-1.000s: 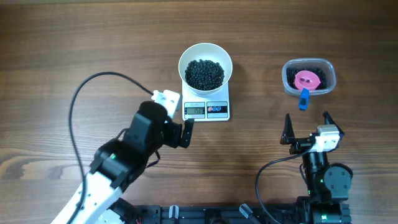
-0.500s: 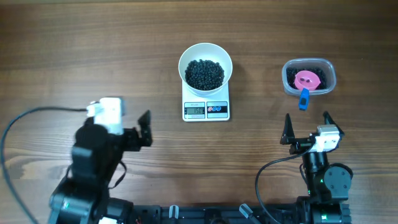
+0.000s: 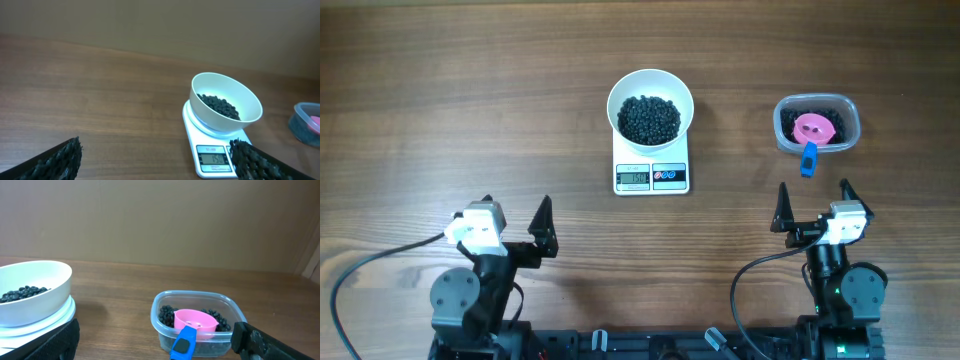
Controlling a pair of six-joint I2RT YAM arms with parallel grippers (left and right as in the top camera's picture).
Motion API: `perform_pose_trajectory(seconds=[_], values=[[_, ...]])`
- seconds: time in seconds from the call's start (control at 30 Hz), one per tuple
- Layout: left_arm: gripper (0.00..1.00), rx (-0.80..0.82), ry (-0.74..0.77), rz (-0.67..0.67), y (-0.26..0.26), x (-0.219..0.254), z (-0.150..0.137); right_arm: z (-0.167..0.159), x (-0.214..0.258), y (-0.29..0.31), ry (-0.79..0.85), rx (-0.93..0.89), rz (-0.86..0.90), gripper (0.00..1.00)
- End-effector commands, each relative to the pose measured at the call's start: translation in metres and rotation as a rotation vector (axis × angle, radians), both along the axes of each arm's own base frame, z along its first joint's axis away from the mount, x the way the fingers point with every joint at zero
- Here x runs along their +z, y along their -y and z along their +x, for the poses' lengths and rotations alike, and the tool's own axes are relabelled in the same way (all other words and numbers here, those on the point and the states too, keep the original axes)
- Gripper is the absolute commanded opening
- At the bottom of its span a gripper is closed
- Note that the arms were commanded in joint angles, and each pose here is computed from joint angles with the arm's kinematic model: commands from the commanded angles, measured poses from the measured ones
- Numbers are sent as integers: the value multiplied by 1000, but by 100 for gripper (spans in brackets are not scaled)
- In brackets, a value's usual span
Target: Scoop item into bowl and weigh 150g on scale
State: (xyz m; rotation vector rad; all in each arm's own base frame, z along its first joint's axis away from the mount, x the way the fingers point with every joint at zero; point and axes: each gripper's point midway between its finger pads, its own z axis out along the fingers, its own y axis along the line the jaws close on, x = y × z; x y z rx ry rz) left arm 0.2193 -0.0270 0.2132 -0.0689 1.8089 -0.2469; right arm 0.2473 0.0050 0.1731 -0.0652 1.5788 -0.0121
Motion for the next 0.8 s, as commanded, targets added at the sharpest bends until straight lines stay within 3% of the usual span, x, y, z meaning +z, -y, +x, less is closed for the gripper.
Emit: perform_pose_trajectory(seconds=[0.0,0.77], values=[[100,30,47,15,-8,-9,1,-1,3,3,13,-18,-3,100],[100,154,184,-9,-36,-38,23,-1,3,3,13,-18,-3,100]])
